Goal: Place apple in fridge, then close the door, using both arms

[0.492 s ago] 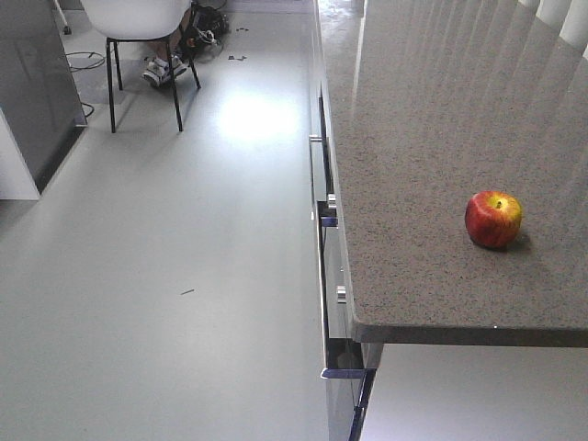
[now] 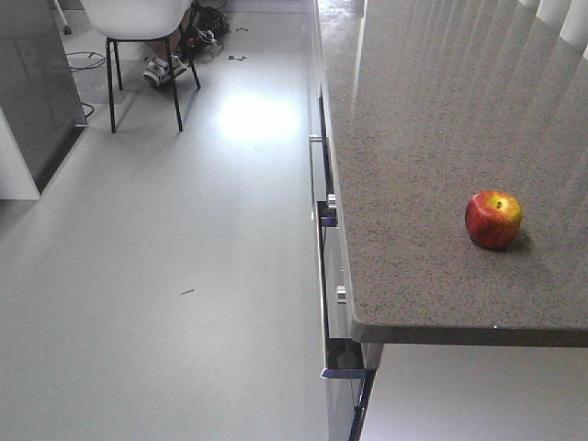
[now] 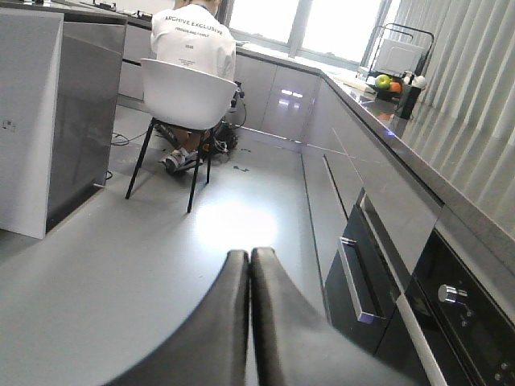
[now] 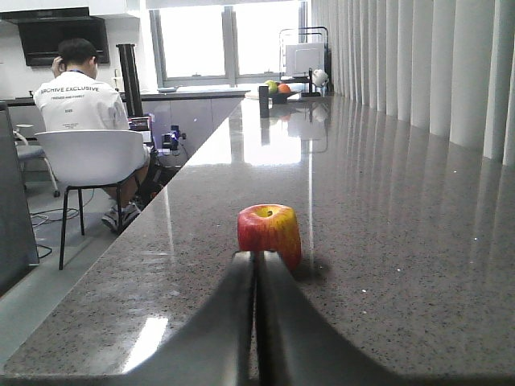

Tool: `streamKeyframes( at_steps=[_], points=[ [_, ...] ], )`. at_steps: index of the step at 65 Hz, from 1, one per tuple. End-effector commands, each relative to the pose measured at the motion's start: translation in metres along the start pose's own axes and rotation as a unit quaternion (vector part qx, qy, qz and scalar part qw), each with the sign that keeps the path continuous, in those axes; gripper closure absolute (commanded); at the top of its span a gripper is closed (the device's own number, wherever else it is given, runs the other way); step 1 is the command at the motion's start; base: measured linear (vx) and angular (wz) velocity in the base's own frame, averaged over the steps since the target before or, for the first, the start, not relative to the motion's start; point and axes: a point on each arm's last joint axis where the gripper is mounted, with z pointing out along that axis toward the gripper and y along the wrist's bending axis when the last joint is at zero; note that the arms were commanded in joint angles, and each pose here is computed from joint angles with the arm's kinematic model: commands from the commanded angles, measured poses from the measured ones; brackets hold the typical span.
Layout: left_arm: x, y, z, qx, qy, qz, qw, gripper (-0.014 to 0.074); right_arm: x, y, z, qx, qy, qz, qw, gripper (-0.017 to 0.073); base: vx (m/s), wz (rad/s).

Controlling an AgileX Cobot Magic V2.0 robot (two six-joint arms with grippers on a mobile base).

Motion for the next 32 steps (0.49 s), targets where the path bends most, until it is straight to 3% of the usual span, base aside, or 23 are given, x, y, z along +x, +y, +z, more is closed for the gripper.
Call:
streamKeyframes(
  at_steps=[1, 32],
  points=[
    [-0.0103, -0.0044, 0.0001, 0.016, -0.032, -0.006, 0.999, 0.0600, -0.0083, 0.0006, -0.0013, -0.003, -0.044, -0.008, 0.999, 0.0565, 0.00, 0.00],
    [-0.0103, -0.0044, 0.0001, 0.016, -0.032, -0.006, 0.999, 0.0600, -0.0101, 0.0008, -0.0015, -0.004, -0.052, -0.005, 0.999, 0.0565, 0.00, 0.00]
  ],
)
